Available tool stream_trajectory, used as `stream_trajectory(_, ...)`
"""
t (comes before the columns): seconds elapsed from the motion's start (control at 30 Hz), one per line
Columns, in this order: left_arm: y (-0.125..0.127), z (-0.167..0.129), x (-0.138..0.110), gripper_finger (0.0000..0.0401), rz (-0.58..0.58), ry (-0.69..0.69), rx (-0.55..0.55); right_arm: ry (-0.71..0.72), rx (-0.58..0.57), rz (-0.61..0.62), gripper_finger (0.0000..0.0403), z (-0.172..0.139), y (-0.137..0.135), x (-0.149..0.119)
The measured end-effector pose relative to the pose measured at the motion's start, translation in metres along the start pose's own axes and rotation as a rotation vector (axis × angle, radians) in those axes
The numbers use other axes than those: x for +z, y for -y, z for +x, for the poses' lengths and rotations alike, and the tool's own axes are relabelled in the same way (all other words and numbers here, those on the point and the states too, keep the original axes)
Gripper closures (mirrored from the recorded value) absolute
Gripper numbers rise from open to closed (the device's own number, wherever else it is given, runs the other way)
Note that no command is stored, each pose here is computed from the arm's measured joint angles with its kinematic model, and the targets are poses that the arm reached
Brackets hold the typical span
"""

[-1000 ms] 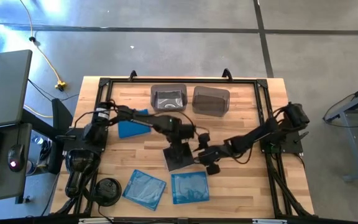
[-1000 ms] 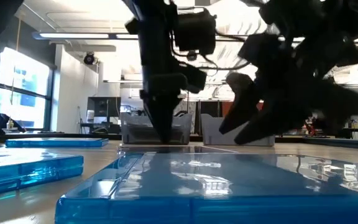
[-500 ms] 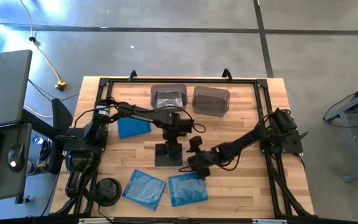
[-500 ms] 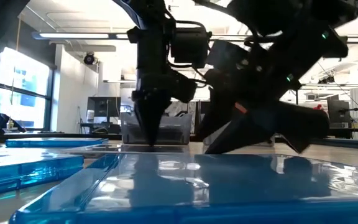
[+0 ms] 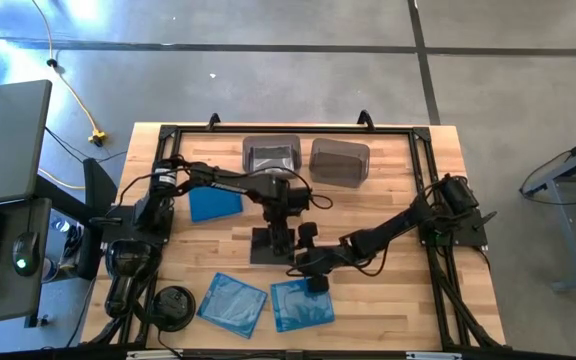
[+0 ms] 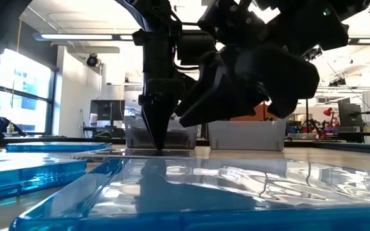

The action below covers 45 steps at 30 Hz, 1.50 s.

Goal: Pick & place jewel cases by type
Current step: Put the black CD case into the left black bin

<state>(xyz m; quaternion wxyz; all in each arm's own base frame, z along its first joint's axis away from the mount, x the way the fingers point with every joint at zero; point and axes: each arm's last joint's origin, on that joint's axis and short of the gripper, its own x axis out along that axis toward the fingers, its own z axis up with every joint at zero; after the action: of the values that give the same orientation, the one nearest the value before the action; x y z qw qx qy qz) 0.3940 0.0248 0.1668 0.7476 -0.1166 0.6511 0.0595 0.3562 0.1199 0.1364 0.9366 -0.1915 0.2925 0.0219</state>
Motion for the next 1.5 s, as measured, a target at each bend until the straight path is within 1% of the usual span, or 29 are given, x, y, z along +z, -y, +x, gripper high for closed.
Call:
stream_trajectory(0.13,-0.007,-0.001,0.001,0.0274,-0.015,-0.006,-0.008,-0.008,0.008,0.046,0.0206,0.003,0.000,-0.003)
stream_trajectory(0.23,-0.008,-0.001,0.001,0.0274,0.012,-0.017,-0.073,-0.020,0.027,0.071,0.0206,0.008,0.000,-0.007)
stream_trajectory(0.37,-0.004,-0.001,0.000,0.0275,0.058,-0.027,-0.174,-0.055,0.006,0.071,0.0206,0.018,0.003,-0.018)
stream_trajectory(0.57,-0.003,-0.002,-0.001,0.0275,0.062,-0.044,-0.235,-0.137,-0.087,0.065,0.0206,0.025,0.018,-0.029)
stream_trajectory(0.67,-0.002,-0.002,-0.002,0.0275,0.061,-0.054,-0.256,-0.201,-0.133,0.033,0.0206,0.023,0.024,-0.033)
stream_trajectory(0.73,-0.002,-0.002,-0.004,0.0275,0.070,-0.078,-0.282,-0.228,-0.150,0.019,0.0206,0.021,0.026,-0.035)
stream_trajectory(0.8,-0.001,-0.006,-0.007,0.0275,0.065,-0.107,-0.309,-0.232,-0.143,0.018,0.0206,0.019,0.028,-0.034)
stream_trajectory(0.9,-0.001,-0.017,-0.014,0.0275,0.060,-0.134,-0.309,-0.224,-0.133,-0.009,0.0206,0.012,0.028,-0.029)
stream_trajectory(0.97,-0.002,-0.030,-0.021,0.0275,0.056,-0.163,-0.273,-0.202,-0.129,-0.026,0.0206,0.006,0.028,-0.023)
stream_trajectory(1.0,-0.002,-0.039,-0.023,0.0275,0.059,-0.145,-0.251,-0.182,-0.128,-0.020,0.0206,0.002,0.029,-0.017)
stream_trajectory(1.1,0.000,-0.072,-0.034,0.0275,0.054,-0.085,-0.133,-0.142,-0.125,0.023,0.0206,-0.006,0.033,-0.008)
stream_trajectory(1.2,0.006,-0.102,-0.047,0.0275,0.057,0.050,-0.037,-0.187,-0.109,0.038,0.0206,-0.011,0.032,-0.010)
stream_trajectory(1.27,0.011,-0.112,-0.059,0.0275,0.055,0.140,0.001,-0.252,-0.098,0.024,0.0206,-0.016,0.030,-0.015)
stream_trajectory(1.33,0.014,-0.114,-0.072,0.0275,0.031,0.227,0.017,-0.306,-0.073,0.020,0.0206,-0.019,0.027,-0.020)
stream_trajectory(1.4,0.013,-0.105,-0.085,0.0275,-0.040,0.293,0.017,-0.328,-0.030,0.009,0.0206,-0.021,0.021,-0.022)
stream_trajectory(1.43,0.012,-0.098,-0.090,0.0274,-0.078,0.345,0.003,-0.304,-0.010,-0.003,0.0206,-0.021,0.019,-0.019)
stream_trajectory(1.5,0.006,-0.080,-0.103,0.0275,-0.164,0.399,-0.017,-0.208,0.027,-0.019,0.0206,-0.019,0.014,-0.010)
